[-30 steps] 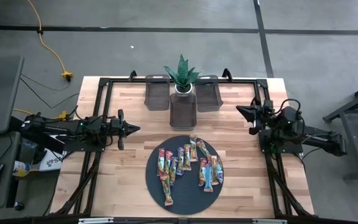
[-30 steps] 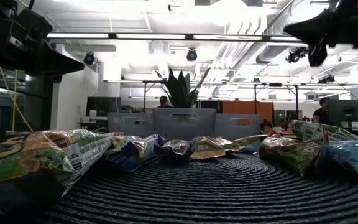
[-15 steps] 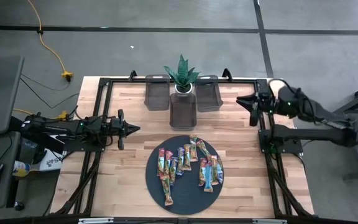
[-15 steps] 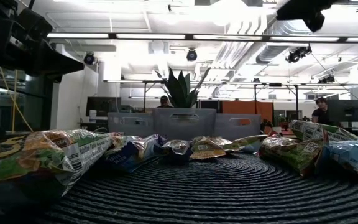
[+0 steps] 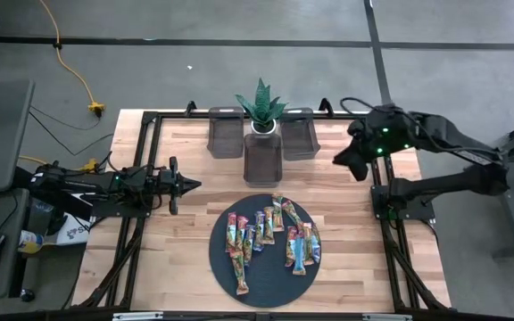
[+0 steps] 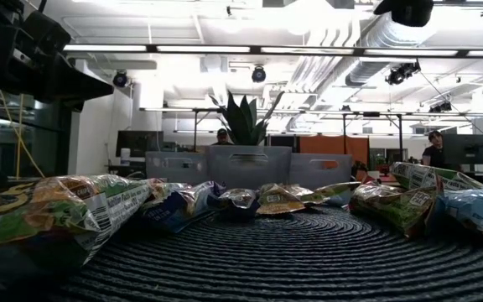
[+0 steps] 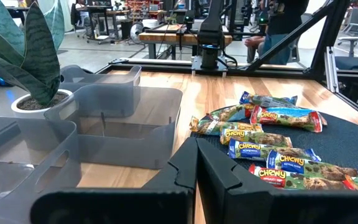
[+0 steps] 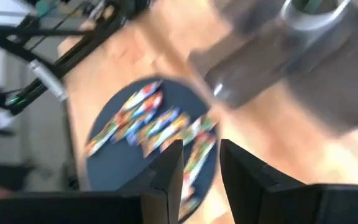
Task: Pick and place Granola Bars by type
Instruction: Put the red granola bar into the right black bin
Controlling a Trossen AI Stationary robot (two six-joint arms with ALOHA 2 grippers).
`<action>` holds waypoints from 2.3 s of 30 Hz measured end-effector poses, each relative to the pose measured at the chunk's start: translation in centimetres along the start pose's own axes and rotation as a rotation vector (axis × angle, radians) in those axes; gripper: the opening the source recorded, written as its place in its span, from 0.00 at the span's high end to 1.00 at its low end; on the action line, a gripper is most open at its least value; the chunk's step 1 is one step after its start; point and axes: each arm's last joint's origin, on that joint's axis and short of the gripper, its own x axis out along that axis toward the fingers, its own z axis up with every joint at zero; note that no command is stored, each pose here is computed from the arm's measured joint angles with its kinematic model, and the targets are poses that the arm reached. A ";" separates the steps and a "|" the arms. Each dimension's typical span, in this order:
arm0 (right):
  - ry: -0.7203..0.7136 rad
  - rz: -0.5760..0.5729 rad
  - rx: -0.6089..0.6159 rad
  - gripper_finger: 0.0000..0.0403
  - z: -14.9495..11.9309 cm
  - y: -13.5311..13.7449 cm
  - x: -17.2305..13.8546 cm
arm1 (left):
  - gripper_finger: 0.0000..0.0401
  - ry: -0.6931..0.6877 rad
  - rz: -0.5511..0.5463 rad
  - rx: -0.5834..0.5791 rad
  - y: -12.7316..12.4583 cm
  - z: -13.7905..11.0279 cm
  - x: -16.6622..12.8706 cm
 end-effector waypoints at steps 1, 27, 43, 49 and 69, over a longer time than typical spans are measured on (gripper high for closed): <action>0.044 0.014 0.032 0.78 -0.1 0.0 0.5 | 1.00 0.000 0.000 0.000 0.0 0.0 0.0; 0.241 -0.139 0.169 0.80 -6.2 -0.7 17.3 | 1.00 0.000 0.000 0.000 0.0 0.0 0.0; 0.051 0.082 -0.085 0.80 -4.8 5.8 17.4 | 1.00 0.000 0.000 0.000 0.0 0.0 0.0; 0.060 -0.082 -0.114 0.80 -2.5 7.7 15.1 | 1.00 0.000 0.000 0.000 0.0 0.0 0.0; 0.458 -0.605 0.015 0.80 -1.8 9.1 21.6 | 1.00 0.000 0.000 0.000 0.0 0.0 0.0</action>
